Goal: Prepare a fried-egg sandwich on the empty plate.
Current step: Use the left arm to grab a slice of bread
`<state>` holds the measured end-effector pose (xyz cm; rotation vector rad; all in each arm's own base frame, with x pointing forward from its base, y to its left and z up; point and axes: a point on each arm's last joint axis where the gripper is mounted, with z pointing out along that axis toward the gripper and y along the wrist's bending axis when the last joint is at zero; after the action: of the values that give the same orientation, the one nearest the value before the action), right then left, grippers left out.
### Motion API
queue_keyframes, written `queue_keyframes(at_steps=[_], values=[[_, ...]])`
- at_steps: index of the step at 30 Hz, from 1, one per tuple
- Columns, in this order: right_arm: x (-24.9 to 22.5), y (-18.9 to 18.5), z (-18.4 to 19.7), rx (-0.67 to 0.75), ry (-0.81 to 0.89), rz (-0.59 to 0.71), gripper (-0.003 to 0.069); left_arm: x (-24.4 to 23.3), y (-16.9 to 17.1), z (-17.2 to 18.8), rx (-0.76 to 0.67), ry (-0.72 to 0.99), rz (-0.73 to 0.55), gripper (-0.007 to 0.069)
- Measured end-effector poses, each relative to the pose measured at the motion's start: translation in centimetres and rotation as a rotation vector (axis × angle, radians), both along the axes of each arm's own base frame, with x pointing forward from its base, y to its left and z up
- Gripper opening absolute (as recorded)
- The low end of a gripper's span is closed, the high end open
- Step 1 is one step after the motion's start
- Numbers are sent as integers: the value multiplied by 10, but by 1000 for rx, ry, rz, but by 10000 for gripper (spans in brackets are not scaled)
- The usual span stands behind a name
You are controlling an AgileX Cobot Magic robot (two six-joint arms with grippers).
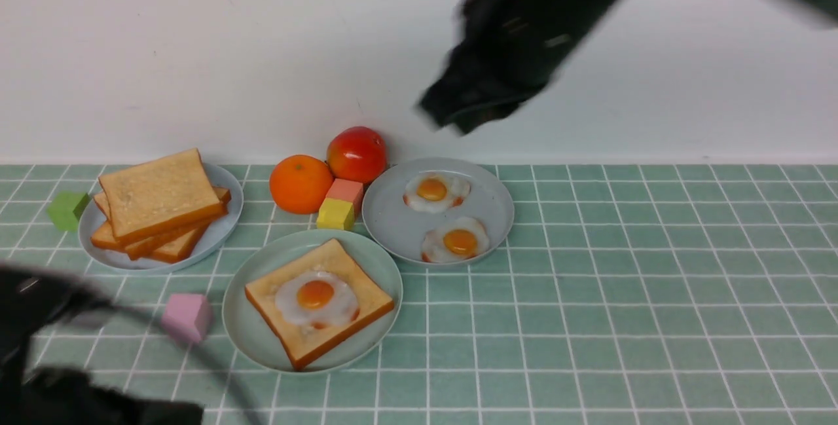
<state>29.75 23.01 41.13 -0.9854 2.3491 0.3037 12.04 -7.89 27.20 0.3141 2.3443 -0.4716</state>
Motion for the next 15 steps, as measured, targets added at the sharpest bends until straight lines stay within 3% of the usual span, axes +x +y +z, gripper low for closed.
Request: queue_keyframes(at_steps=[3, 7, 12, 15], values=[[-52, -40, 27, 56, -1, -78, -12, 32, -16, 15, 82, 32, -20, -13], [-105, -79, 33, 97, 6, -129, -8, 75, -25, 21, 166, 67, -17, -13], [-169, -129, 30, 189, -62, -172, -5, 139, -3, 19, 232, 104, 38, -13], [-216, -164, 31, 317, -180, -193, -3, 189, 25, 9, 306, 112, 48, -13]])
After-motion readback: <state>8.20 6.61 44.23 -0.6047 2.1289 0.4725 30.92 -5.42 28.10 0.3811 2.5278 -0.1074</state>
